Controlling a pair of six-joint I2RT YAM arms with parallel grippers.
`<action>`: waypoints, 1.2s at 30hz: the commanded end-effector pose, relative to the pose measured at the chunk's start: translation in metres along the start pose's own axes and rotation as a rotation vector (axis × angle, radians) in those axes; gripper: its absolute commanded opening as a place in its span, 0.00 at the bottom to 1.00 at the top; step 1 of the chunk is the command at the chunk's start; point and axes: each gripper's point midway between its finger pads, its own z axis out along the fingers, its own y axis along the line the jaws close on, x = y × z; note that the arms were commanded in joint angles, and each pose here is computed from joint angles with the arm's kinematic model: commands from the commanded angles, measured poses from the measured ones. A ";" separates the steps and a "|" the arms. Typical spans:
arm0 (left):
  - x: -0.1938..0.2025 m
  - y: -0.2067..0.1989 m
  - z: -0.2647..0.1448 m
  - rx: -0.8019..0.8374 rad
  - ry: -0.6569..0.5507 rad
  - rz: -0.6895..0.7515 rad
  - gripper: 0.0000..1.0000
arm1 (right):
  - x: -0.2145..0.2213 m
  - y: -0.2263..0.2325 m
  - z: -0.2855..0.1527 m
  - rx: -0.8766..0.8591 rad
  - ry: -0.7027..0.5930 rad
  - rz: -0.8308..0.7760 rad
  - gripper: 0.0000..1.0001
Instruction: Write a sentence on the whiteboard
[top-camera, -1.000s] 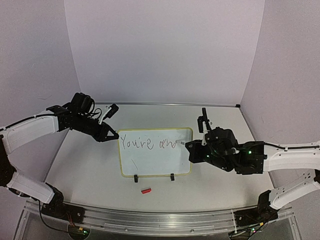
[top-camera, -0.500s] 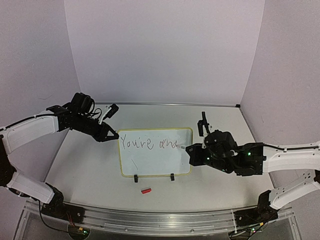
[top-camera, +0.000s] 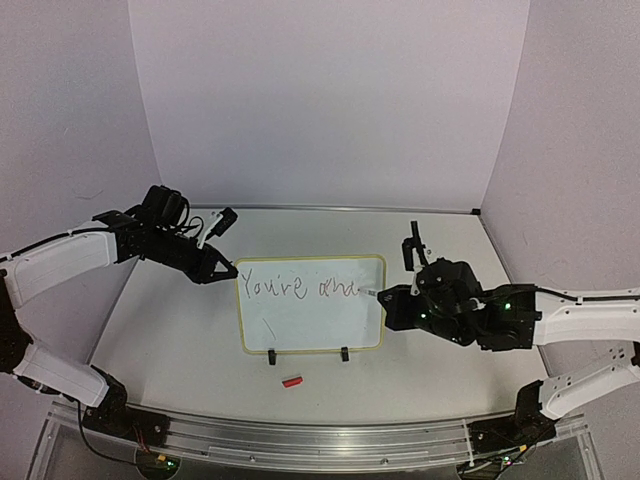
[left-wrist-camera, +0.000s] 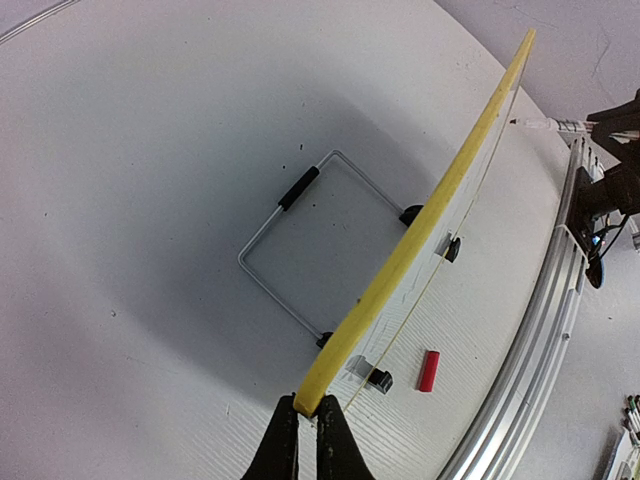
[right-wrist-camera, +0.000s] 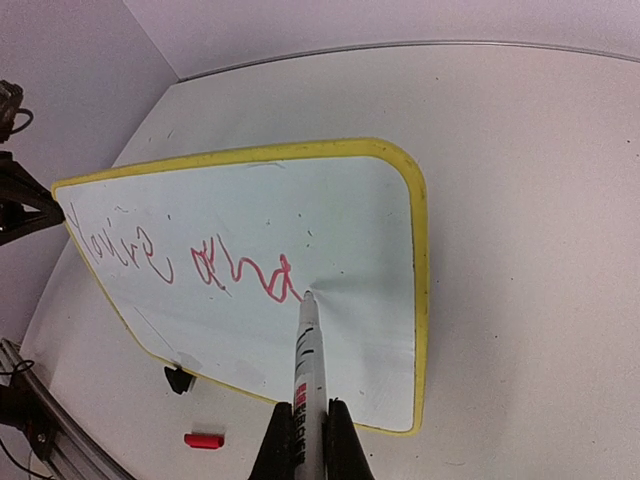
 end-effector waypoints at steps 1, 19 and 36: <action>0.012 0.003 0.005 -0.016 0.061 -0.005 0.00 | -0.022 0.001 -0.017 -0.026 -0.066 0.020 0.00; 0.013 0.003 0.006 -0.013 0.064 -0.006 0.00 | -0.023 0.003 -0.009 -0.009 -0.074 0.002 0.00; 0.013 0.003 0.006 -0.011 0.063 -0.007 0.00 | -0.028 0.011 0.004 0.007 -0.088 -0.029 0.00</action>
